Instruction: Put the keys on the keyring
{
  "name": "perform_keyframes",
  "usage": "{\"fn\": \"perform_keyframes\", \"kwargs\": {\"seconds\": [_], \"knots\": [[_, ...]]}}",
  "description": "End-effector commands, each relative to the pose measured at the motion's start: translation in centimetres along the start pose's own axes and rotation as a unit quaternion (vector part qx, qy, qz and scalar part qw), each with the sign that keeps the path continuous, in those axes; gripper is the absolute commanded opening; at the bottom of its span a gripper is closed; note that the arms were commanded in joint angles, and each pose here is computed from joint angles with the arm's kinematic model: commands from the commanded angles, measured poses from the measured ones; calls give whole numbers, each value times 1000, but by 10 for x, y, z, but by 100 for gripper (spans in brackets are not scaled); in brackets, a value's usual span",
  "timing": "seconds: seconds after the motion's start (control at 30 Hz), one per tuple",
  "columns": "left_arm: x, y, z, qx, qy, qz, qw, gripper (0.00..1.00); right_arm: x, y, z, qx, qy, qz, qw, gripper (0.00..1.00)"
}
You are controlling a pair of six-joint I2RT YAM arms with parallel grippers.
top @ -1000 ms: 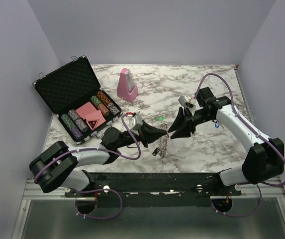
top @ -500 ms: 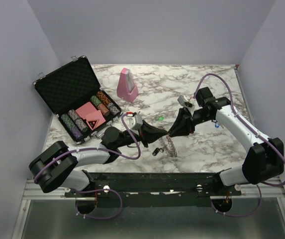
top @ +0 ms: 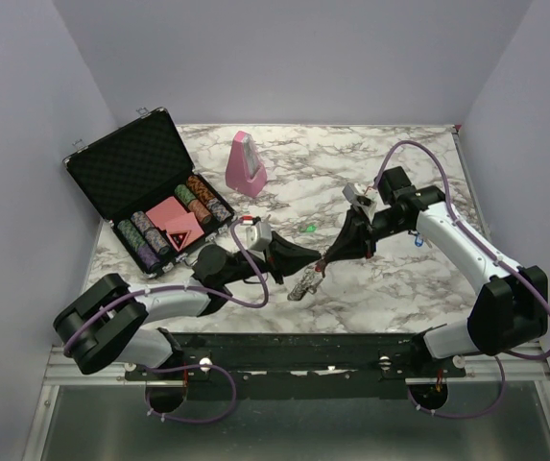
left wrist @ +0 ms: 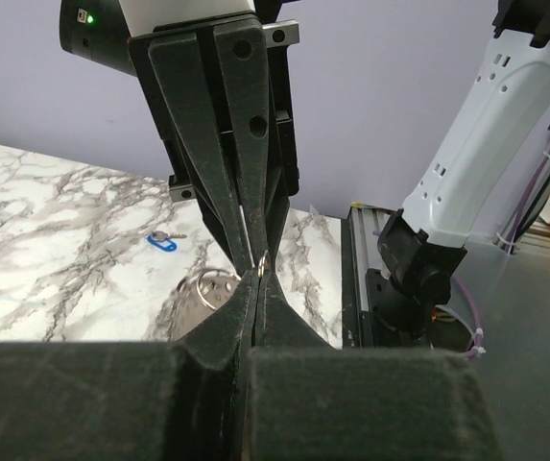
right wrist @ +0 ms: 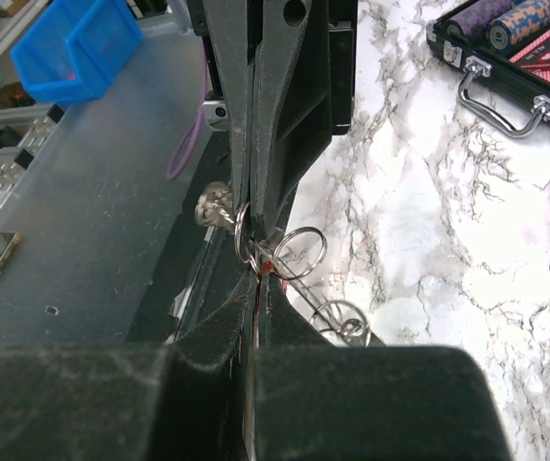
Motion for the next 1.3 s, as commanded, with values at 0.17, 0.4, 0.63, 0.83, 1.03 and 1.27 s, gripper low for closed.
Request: {"fn": "perform_keyframes", "kwargs": {"seconds": [0.17,0.4,0.63,0.83,1.03,1.27], "knots": [[-6,-7,-33,-66,78,22,995,0,5,-1,-13,4,-1,7,1000,7],[-4,-6,-26,-40,78,28,996,0,4,-1,-14,1,13,7,1000,8],[2,-8,-24,-25,73,16,997,0,4,-3,-17,9,14,19,1000,20],[17,-13,-20,40,29,-30,998,0,-4,-27,-20,35,-7,86,996,43],[43,7,-21,140,-18,-82,987,0,-35,-79,-26,-11,51,252,966,54],[103,68,-17,196,-93,-141,966,0,-64,-150,-25,-98,107,479,866,58]]}}
Point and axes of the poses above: each gripper's point midway between its finger pads, its own y axis out along the fingers, its own x axis along the line the jaws close on, z = x × y, the point moved 6 cm from there along -y, back along the fingers, and after that the axes turned 11 degrees about y, right-handed, at the moved point
